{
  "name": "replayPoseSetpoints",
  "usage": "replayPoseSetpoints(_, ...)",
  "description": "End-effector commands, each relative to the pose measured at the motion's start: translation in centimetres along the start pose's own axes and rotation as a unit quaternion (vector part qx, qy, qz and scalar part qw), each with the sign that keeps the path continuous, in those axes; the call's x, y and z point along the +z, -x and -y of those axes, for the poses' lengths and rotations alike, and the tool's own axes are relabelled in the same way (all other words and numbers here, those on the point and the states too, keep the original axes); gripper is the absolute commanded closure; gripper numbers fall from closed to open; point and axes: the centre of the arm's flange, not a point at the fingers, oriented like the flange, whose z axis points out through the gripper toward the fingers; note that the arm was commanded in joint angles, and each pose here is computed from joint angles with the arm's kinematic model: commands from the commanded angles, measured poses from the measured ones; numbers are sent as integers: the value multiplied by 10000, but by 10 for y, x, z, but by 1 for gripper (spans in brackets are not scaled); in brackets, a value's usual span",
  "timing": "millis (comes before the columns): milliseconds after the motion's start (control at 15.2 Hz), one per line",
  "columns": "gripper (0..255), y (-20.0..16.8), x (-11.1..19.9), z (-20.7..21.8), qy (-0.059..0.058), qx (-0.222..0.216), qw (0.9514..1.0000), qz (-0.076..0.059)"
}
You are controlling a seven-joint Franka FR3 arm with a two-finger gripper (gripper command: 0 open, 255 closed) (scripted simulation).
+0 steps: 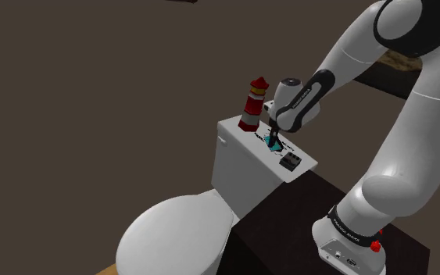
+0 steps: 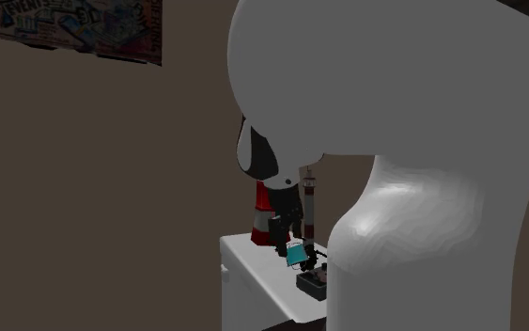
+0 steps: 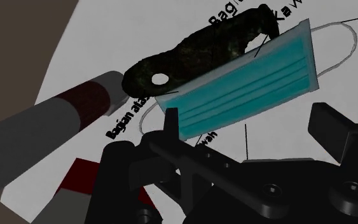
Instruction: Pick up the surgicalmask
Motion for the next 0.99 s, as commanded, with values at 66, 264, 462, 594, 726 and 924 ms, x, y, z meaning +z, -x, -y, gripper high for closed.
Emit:
replayPoseSetpoints(66,255,0,2,0,1,0,10000,-2)
replayPoseSetpoints(264,255,0,2,0,1,0,10000,-2)
replayPoseSetpoints(462,255,0,2,0,1,0,10000,-2)
replayPoseSetpoints(594,255,0,2,1,1,0,10000,-2)
replayPoseSetpoints(726,255,0,-8,-2,1,0,10000,-2)
replayPoseSetpoints(924,255,1,-24,-5,1,0,10000,-2)
